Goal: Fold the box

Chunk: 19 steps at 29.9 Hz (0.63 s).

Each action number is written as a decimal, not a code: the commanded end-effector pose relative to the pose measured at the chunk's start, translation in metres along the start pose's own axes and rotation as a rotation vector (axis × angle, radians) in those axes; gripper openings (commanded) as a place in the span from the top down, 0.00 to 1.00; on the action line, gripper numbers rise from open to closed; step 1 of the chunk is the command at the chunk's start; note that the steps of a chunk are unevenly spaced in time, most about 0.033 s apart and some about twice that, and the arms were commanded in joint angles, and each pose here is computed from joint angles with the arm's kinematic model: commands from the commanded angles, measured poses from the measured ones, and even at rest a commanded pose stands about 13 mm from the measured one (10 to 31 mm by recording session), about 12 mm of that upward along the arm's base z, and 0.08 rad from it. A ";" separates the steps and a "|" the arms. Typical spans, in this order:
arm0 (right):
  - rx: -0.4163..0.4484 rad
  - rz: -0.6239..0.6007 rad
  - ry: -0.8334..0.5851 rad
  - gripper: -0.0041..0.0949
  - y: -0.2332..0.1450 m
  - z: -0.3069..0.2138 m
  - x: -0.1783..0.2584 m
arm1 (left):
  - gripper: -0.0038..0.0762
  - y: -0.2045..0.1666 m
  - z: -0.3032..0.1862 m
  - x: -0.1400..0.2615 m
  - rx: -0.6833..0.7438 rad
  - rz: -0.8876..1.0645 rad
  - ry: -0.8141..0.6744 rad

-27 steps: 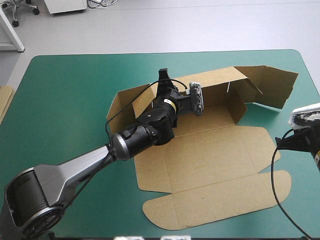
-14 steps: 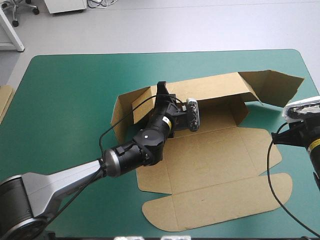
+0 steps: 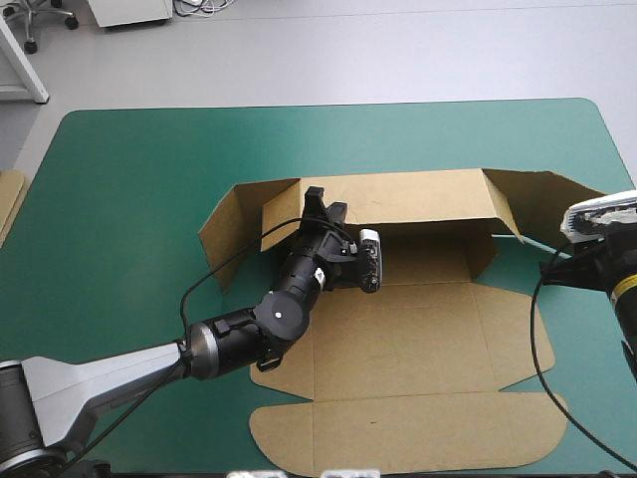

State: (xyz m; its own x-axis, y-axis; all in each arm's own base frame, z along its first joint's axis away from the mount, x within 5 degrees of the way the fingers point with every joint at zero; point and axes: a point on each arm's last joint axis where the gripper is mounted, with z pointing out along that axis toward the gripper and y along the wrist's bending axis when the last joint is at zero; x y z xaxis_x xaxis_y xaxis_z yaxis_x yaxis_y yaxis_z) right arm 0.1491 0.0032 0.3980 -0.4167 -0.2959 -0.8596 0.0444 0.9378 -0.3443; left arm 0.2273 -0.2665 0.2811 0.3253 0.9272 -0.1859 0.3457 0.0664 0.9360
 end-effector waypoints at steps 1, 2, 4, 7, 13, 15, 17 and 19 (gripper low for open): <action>0.017 0.002 -0.071 0.53 -0.006 -0.005 -0.012 | 0.96 0.012 -0.008 0.000 -0.051 -0.057 -0.015; 0.014 0.007 -0.073 0.53 -0.005 -0.005 -0.012 | 0.96 0.011 -0.008 0.000 -0.044 -0.057 -0.023; 0.010 0.020 -0.081 0.53 -0.004 -0.004 -0.013 | 0.96 0.012 -0.008 -0.001 -0.048 -0.059 -0.033; 0.013 0.040 -0.076 0.53 -0.002 0.004 -0.018 | 0.96 0.012 -0.008 -0.002 -0.054 -0.086 -0.041; 0.024 0.048 -0.043 0.53 0.000 0.024 -0.042 | 0.96 0.011 -0.008 -0.003 -0.046 -0.132 -0.051; 0.035 0.082 -0.056 0.53 -0.005 0.028 -0.054 | 0.96 0.012 -0.008 -0.003 -0.047 -0.154 -0.052; 0.037 0.119 -0.069 0.53 -0.011 0.033 -0.066 | 0.96 0.013 -0.008 -0.003 -0.048 -0.160 -0.053; 0.039 0.140 -0.075 0.53 -0.018 0.038 -0.074 | 0.96 0.013 -0.008 -0.003 -0.048 -0.160 -0.053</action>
State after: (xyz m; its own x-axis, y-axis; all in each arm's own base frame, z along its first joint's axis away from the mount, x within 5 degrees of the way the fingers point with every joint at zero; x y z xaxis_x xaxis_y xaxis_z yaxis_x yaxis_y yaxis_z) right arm 0.2065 0.0083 0.4244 -0.4406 -0.1754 -0.8804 0.1139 0.9619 -0.2486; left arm 0.2264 -0.2668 0.2801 0.2910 0.9051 -0.3101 0.3819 0.1873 0.9050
